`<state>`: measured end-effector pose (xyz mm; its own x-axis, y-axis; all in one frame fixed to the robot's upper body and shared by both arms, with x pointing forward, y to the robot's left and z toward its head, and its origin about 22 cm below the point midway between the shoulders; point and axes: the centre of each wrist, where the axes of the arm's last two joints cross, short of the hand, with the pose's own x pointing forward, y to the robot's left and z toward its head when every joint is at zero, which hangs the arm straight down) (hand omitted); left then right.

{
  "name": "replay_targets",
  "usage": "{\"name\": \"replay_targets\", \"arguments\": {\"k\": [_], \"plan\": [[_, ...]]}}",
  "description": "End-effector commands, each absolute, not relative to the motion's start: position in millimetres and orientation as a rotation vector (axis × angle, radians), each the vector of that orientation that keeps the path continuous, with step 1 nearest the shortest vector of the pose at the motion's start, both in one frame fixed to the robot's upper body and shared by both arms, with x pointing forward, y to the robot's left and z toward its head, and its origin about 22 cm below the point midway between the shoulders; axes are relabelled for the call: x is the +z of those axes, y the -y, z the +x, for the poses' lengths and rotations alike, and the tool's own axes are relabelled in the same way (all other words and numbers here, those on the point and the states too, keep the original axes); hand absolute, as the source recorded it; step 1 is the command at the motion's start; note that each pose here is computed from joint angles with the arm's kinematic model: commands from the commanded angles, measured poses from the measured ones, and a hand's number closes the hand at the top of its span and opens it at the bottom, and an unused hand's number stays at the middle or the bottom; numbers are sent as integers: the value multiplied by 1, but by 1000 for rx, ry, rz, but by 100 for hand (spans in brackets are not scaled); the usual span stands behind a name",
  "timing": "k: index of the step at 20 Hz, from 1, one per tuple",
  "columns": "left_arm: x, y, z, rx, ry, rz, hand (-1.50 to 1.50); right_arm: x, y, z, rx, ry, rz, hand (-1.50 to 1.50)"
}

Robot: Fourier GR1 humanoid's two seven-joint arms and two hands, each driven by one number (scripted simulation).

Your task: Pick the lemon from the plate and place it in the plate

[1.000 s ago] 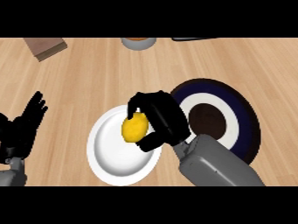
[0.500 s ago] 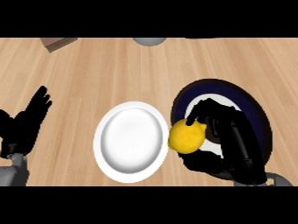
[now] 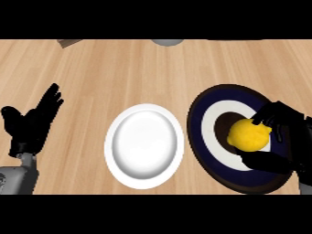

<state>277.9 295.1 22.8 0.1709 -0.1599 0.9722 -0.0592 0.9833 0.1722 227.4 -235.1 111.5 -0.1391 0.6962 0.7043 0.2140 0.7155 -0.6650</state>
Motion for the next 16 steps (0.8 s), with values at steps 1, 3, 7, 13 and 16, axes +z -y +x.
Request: {"name": "replay_targets", "arguments": {"k": [1,3,7,13,16], "plan": [[17,-297,284,-80,1399,178,0,92,268,246,542,1630,-773,150],[15,-291,291,-73,1407,177,0,72,272,241,611,1572,-753,150],[19,-287,280,-81,1401,164,0,54,295,264,560,1488,-588,150],[34,-290,285,-88,1415,181,0,31,308,284,662,1559,-460,-150],[26,-293,281,-99,1399,155,0,35,318,272,605,1687,-506,-150]]}}
